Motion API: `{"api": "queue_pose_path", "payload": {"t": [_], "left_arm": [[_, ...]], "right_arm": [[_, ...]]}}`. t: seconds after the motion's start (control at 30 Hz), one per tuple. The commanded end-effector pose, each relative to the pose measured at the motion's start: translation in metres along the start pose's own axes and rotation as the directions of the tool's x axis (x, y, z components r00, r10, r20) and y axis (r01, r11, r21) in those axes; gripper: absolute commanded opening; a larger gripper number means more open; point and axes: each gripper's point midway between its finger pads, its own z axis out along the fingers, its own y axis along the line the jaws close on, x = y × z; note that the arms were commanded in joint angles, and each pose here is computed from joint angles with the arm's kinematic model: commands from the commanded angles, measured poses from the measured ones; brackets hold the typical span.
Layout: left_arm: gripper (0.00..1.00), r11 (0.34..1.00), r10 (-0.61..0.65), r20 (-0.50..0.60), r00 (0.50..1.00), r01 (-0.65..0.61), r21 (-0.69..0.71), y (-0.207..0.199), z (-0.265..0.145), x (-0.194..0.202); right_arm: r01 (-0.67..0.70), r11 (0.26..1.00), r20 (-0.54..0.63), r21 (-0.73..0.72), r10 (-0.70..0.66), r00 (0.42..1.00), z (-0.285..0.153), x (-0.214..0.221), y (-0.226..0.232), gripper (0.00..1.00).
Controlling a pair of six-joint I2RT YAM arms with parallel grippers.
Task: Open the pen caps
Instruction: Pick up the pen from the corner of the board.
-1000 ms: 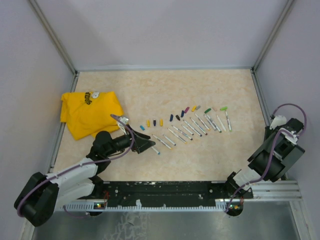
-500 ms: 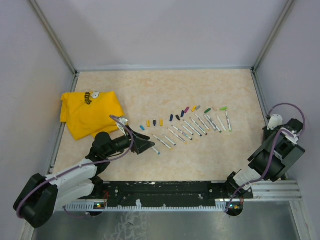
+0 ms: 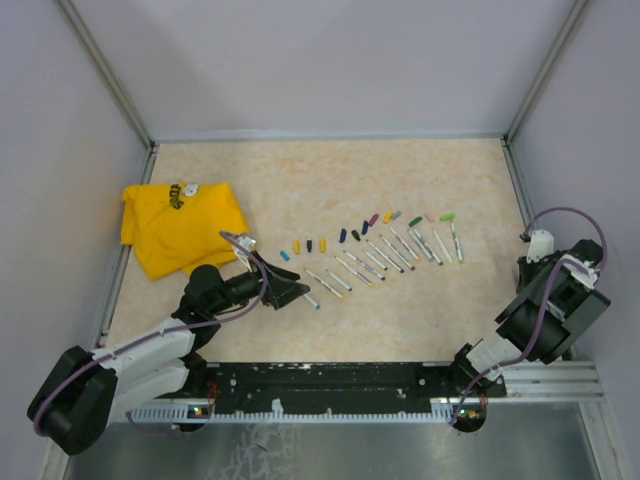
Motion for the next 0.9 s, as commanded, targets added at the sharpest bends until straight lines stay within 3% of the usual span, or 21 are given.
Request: {"api": "queue_pose_path", "payload": {"t": [0.0, 0.4, 0.57, 0.67, 0.8, 0.87], "left_arm": [[0.84, 0.999, 0.008, 0.016, 1.0, -0.009, 0.032, -0.006, -0.001, -0.004], [0.84, 0.999, 0.007, 0.011, 1.0, -0.007, 0.033, -0.006, 0.001, -0.004], [0.84, 0.999, 0.004, 0.007, 1.0, -0.004, 0.034, -0.005, 0.001, -0.002], [0.84, 0.999, -0.001, 0.002, 1.0, 0.001, 0.044, -0.006, 0.001, -0.001], [0.84, 0.998, -0.018, -0.001, 1.0, 0.018, 0.064, -0.007, 0.002, 0.002], [0.84, 0.997, -0.025, 0.0, 1.0, 0.025, 0.072, -0.008, 0.003, 0.003]], "right_arm": [[-0.01, 0.999, -0.04, -0.034, 0.009, 0.999, -0.004, 0.008, 0.009, 0.16], [0.025, 0.999, -0.077, -0.019, -0.027, 0.997, 0.009, 0.008, 0.011, 0.27], [0.026, 0.999, -0.094, -0.032, -0.029, 0.995, 0.014, 0.012, 0.015, 0.27], [0.026, 0.999, -0.111, -0.028, -0.028, 0.993, 0.016, 0.016, 0.014, 0.21], [0.033, 0.999, -0.095, -0.025, -0.035, 0.995, 0.013, 0.012, 0.015, 0.0], [0.04, 0.999, -0.066, -0.029, -0.042, 0.997, 0.009, 0.005, 0.016, 0.0]]}}
